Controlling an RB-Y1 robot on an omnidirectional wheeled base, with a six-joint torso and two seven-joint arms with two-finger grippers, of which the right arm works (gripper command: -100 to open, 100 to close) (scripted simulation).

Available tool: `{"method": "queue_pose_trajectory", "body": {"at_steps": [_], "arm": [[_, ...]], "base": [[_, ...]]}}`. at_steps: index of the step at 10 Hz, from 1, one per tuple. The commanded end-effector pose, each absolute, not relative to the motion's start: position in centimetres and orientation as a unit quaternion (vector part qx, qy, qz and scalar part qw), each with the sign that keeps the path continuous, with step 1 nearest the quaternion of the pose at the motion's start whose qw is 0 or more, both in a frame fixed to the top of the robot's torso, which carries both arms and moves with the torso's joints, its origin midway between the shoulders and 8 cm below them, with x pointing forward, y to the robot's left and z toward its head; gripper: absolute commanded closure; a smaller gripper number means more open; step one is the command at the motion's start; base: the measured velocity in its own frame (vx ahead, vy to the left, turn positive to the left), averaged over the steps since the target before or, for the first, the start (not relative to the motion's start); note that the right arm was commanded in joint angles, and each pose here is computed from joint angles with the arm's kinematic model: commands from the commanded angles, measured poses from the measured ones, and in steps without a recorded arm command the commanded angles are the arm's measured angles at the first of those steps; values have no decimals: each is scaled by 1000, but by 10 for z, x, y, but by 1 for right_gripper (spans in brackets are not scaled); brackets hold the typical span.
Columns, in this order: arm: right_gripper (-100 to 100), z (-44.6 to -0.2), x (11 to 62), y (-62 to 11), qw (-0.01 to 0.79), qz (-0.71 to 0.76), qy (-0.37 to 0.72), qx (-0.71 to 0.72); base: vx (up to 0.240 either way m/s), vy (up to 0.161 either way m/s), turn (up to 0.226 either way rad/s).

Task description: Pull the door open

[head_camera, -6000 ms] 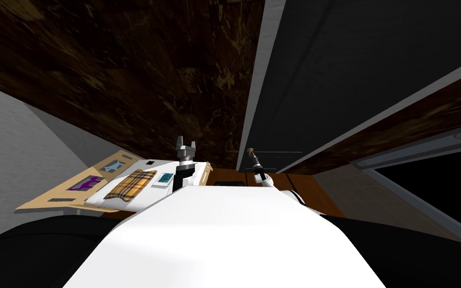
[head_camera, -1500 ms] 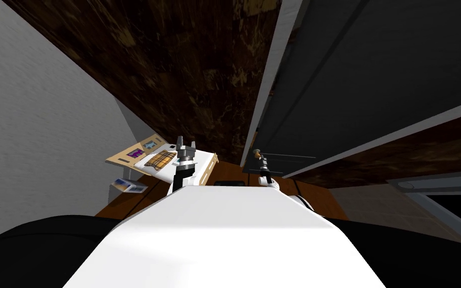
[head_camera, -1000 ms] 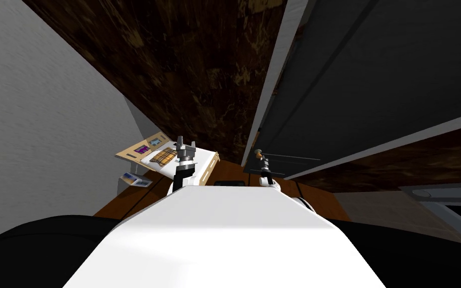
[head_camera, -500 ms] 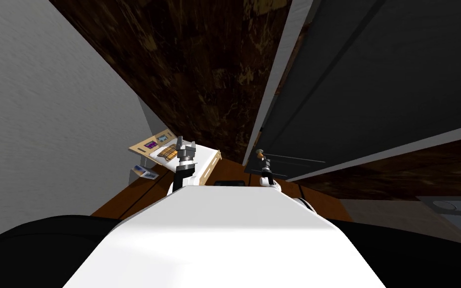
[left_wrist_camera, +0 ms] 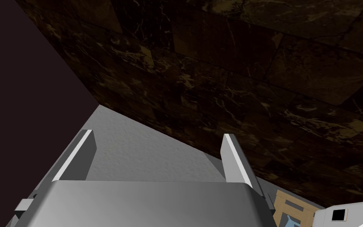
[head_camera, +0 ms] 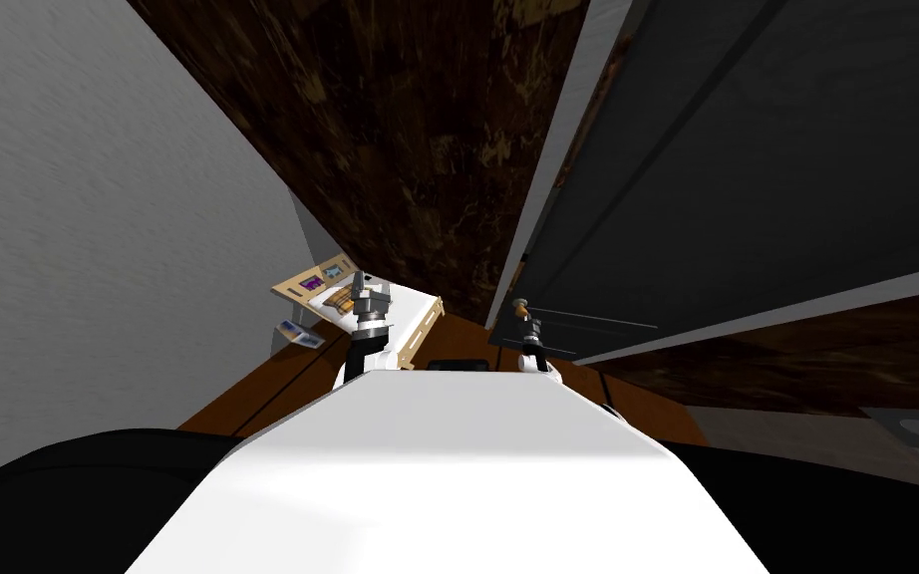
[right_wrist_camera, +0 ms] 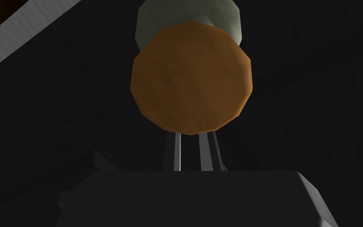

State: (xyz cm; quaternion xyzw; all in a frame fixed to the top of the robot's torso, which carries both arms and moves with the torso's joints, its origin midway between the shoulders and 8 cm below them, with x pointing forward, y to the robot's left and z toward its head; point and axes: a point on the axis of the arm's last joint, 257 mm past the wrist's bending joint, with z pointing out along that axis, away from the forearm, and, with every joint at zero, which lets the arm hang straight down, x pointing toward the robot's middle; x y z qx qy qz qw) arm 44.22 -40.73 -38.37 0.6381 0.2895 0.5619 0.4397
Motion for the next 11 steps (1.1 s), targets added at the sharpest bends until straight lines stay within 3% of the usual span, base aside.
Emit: {"method": "queue_pose_trajectory", "body": {"at_steps": [1,6,11], "arm": [[100,-375,457,-385,432,585,288,623],[100,-376,456,-390,422,591,268,633],[100,-378,449,-403,387,612,206,658]], "base": [[-1,-1,-18],[-20,-7,46],[-65,-30,121]]}}
